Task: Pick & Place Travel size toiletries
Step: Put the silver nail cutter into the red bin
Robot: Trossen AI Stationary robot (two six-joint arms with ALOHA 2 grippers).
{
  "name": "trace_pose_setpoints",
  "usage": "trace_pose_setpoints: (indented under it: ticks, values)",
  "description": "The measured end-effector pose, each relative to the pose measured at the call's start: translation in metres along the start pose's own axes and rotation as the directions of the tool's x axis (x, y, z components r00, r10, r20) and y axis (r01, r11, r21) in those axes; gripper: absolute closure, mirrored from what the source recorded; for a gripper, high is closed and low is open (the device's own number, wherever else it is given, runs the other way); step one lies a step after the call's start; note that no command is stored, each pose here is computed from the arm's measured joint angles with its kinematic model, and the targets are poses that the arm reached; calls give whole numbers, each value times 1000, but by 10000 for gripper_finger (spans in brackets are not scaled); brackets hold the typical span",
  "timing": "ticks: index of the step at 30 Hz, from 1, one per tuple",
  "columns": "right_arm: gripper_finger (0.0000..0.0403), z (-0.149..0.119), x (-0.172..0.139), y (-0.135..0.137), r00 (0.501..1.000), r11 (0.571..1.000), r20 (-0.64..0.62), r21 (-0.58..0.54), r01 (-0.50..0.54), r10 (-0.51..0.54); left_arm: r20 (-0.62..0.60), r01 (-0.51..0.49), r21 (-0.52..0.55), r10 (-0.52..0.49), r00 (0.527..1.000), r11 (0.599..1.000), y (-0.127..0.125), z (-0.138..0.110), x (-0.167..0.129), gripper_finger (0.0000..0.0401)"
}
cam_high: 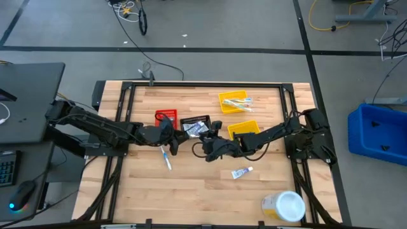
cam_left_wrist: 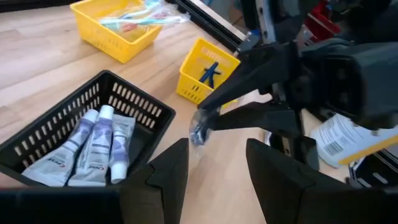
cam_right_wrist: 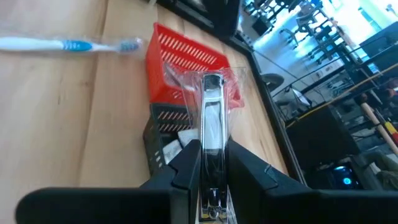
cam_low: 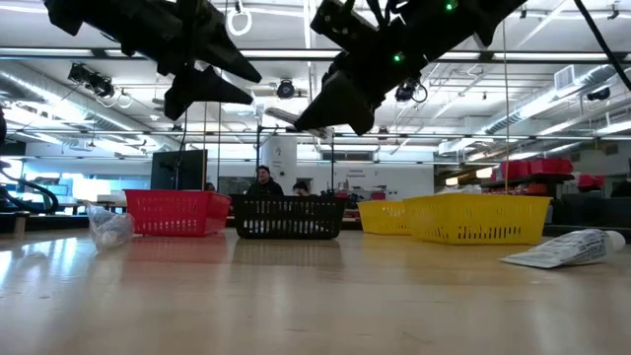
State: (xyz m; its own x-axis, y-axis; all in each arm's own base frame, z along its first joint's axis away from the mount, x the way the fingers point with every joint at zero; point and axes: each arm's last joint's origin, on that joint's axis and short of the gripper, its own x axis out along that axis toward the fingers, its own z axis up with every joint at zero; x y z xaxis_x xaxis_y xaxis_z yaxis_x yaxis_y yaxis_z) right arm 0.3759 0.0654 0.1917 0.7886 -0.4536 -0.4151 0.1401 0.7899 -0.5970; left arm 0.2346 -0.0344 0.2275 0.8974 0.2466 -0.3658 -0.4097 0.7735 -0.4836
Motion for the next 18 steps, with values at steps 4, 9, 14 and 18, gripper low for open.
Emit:
trace_pose_setpoints:
  ticks: [4,9,14,18]
  values:
    - [332,6,-1,-1,999,999,50,34,13,-14,5,-20,-57,20,1000,998,4,2,3,230]
    - [332,11,-1,-2,995,999,104,52,-13,7,-1,-40,-103,41,999,994,7,1,9,230]
    - [332,11,-1,-2,994,999,111,40,-18,14,-3,-42,-81,42,999,996,7,0,10,230]
    - [333,12,-1,-2,992,999,125,50,-16,10,10,-28,-90,29,1000,996,6,2,10,230]
